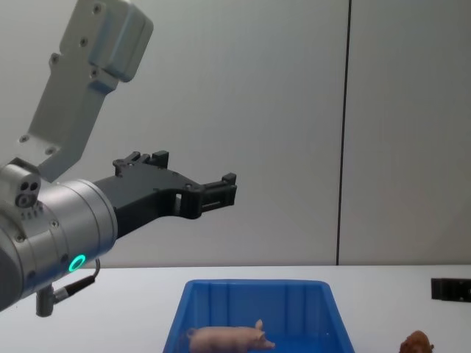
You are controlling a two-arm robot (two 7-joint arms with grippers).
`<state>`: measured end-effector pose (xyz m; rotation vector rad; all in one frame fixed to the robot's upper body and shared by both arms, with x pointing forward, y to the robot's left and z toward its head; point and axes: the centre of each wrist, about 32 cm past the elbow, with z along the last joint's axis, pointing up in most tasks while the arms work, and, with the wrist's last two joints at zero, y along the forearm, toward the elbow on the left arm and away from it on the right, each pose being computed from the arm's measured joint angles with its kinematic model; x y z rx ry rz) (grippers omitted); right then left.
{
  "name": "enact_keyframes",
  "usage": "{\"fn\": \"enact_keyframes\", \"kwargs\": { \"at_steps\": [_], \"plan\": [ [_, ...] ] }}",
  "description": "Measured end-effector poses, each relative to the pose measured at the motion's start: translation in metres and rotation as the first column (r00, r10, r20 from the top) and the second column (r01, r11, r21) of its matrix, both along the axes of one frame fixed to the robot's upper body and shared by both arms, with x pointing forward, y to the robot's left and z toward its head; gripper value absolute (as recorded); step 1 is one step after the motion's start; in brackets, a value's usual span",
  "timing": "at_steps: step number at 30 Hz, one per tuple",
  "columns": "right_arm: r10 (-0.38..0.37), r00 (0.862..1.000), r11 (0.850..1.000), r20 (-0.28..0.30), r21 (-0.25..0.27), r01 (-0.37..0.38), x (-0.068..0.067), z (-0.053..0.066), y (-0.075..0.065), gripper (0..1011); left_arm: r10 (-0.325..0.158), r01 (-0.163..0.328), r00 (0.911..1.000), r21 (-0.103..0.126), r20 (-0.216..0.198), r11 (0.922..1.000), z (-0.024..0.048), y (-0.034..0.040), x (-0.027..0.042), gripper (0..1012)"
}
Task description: Pick up the two dolls from the table and place them into the box.
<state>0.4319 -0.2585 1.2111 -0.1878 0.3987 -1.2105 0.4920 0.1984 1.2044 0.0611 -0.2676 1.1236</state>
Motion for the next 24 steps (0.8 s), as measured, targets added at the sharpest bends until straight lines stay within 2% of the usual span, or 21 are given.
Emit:
{"fn": "enact_keyframes", "kwargs": {
  "at_steps": [11, 24],
  "plan": [
    [-0.049, 0.999, 0.999, -0.007, 0.005, 0.049, 0.009, -0.005, 0.006, 1001, 0.000, 0.000, 1.0000, 0.000, 0.000, 1.0000, 0.0000, 0.0000, 0.0000, 1001],
    [-0.139, 0.990, 0.987, -0.033, 0.071, 0.141, 0.023, -0.003, 0.022, 1001, 0.000, 0.000, 1.0000, 0.000, 0.000, 1.0000, 0.0000, 0.0000, 0.0000, 1001]
  ]
}}
